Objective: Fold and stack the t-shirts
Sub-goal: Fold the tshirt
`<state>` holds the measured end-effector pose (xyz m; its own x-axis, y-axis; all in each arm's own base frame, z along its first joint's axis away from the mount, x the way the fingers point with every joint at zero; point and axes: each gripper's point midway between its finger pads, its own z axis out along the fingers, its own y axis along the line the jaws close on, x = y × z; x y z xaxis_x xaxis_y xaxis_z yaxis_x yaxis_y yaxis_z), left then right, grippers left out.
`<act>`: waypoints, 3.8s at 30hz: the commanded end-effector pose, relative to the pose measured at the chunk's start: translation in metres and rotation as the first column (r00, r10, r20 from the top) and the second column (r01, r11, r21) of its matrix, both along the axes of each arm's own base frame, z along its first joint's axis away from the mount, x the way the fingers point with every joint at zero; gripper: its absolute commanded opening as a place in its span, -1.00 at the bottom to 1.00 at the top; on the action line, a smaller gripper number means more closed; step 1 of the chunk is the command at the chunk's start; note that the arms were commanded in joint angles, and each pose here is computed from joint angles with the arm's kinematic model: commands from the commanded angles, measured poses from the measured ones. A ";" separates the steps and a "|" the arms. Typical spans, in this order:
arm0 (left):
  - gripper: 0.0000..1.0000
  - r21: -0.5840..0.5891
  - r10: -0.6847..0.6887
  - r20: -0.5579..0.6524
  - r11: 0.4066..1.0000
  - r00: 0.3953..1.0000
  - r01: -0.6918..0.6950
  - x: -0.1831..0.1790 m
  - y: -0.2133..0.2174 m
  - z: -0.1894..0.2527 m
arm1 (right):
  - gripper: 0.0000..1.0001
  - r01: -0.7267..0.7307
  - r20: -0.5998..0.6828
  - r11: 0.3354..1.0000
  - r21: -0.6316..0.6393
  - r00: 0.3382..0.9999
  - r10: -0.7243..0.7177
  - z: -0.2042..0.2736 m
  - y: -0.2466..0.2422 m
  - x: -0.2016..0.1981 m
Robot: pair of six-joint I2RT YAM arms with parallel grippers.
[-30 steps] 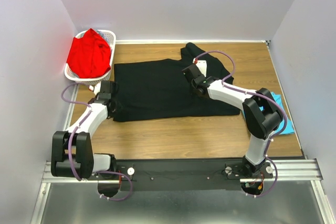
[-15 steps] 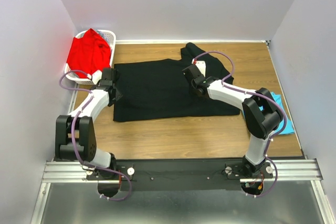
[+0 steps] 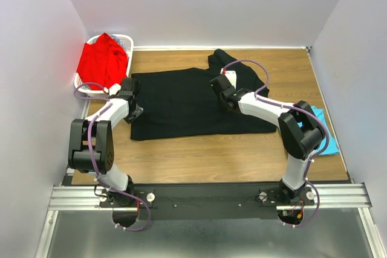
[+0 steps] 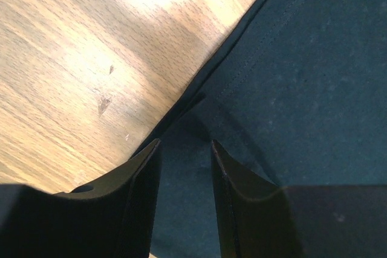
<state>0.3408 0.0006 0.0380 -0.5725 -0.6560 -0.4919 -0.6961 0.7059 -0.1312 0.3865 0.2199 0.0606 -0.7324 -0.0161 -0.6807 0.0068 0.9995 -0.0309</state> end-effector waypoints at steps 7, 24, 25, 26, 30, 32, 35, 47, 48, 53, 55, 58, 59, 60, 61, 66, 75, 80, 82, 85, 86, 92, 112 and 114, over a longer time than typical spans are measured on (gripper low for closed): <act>-0.10 -0.006 0.008 0.036 1.000 0.999 -0.008 0.019 -0.003 0.013 | -0.28 -0.025 -0.025 1.000 -0.009 0.999 0.025 -0.014 0.004 -0.006; -0.23 0.036 0.045 -0.030 0.998 0.999 -0.044 0.019 0.004 -0.007 | -0.28 -0.033 -0.037 0.999 -0.015 0.999 0.033 -0.020 0.004 -0.006; -0.29 0.035 0.043 -0.027 0.999 0.999 -0.042 0.019 0.004 -0.006 | -0.28 -0.033 -0.038 0.999 -0.016 0.999 0.033 -0.020 0.004 -0.007; -0.33 0.036 0.043 -0.024 0.998 0.999 -0.042 0.019 0.004 -0.005 | -0.28 -0.032 -0.037 0.999 -0.015 0.999 0.031 -0.020 0.004 -0.006; -0.49 0.033 0.035 -0.007 0.999 0.999 -0.035 0.019 0.004 0.002 | -0.29 -0.034 -0.039 0.999 -0.015 0.999 0.033 -0.021 0.005 -0.006; -0.51 0.031 0.032 0.006 0.999 0.999 -0.032 0.020 0.003 0.007 | -0.33 -0.032 -0.041 0.999 -0.017 0.999 0.031 -0.022 0.004 -0.006; -0.53 0.030 0.025 0.016 0.999 1.000 -0.025 0.020 0.003 0.011 | -0.35 -0.031 -0.042 0.999 -0.017 0.999 0.030 -0.023 0.005 -0.006; -0.73 0.014 -0.001 0.041 1.000 0.999 0.001 0.016 -0.001 0.014 | -0.32 -0.035 -0.057 0.999 -0.024 0.998 0.034 -0.035 0.012 0.002; -0.75 0.010 -0.001 0.040 1.000 0.999 0.001 0.016 -0.001 0.013 | -0.33 -0.033 -0.057 0.999 -0.027 0.998 0.032 -0.036 0.012 0.003; -0.87 0.013 -0.008 0.045 1.000 0.999 0.007 0.015 -0.001 0.015 | -0.56 -0.011 -0.041 0.999 -0.036 0.999 0.009 -0.032 0.006 0.002; -0.95 0.014 -0.008 0.045 1.000 0.999 0.007 0.015 -0.001 0.015 | -0.61 0.000 -0.027 0.999 -0.038 1.000 -0.001 -0.027 0.002 0.000; -1.00 0.013 -0.008 0.048 1.000 0.999 0.007 0.015 -0.001 0.015 | -0.69 0.010 -0.006 0.999 -0.033 1.000 -0.010 -0.017 -0.001 -0.001; -1.00 0.014 -0.008 0.044 1.000 0.999 0.007 0.014 -0.001 0.014 | -0.71 0.013 -0.005 0.999 -0.033 1.000 -0.013 -0.016 -0.003 -0.002; -1.00 0.014 -0.009 0.043 1.000 0.999 0.008 0.014 -0.001 0.014 | -0.73 0.015 -0.003 0.999 -0.032 1.000 -0.015 -0.015 -0.004 -0.003; -1.00 0.014 -0.009 0.043 1.000 0.999 0.009 0.014 -0.001 0.015 | -0.74 0.016 0.007 1.000 -0.027 1.000 -0.016 -0.010 -0.004 -0.003; -1.00 0.016 -0.006 0.048 1.000 0.999 0.006 0.013 0.000 0.018 | -0.81 0.034 0.025 0.999 -0.027 0.999 -0.033 -0.002 -0.012 -0.007; -1.00 0.030 0.006 0.063 1.000 0.998 -0.008 0.012 0.004 0.027 | -0.82 0.052 0.046 0.998 -0.027 0.998 -0.051 0.005 -0.018 -0.010; -1.00 0.033 0.001 0.070 0.999 0.998 -0.004 0.011 0.004 0.029 | -0.82 0.061 0.050 0.998 -0.030 0.997 -0.060 0.005 -0.020 -0.011; -1.00 0.021 -0.021 0.080 1.000 0.997 0.020 0.014 0.000 0.030 | -0.82 0.059 0.046 0.998 -0.030 0.997 -0.058 0.004 -0.019 -0.010; -0.48 0.017 -0.005 0.077 1.000 0.997 0.004 0.015 0.001 0.029 | -0.82 0.055 0.039 0.998 -0.026 0.998 -0.054 0.002 -0.017 -0.010; -0.40 0.017 0.000 0.077 1.000 0.997 -0.002 0.015 0.001 0.029 | -0.82 0.054 0.037 0.998 -0.028 0.998 -0.053 0.001 -0.017 -0.010; -0.18 0.000 0.016 0.043 1.000 0.999 -0.016 0.018 -0.011 0.015 | -0.82 0.048 0.027 0.999 -0.023 0.999 -0.047 -0.003 -0.013 -0.009; -0.65 0.018 0.030 -0.006 0.999 1.000 -0.030 0.017 -0.011 -0.004 | -0.82 0.040 0.028 0.999 -0.023 0.999 -0.039 -0.003 -0.013 -0.009; -0.74 0.018 0.028 -0.002 0.999 1.000 -0.028 0.017 -0.011 -0.003 | -0.82 0.041 0.032 0.999 -0.021 0.999 -0.040 -0.001 -0.013 -0.009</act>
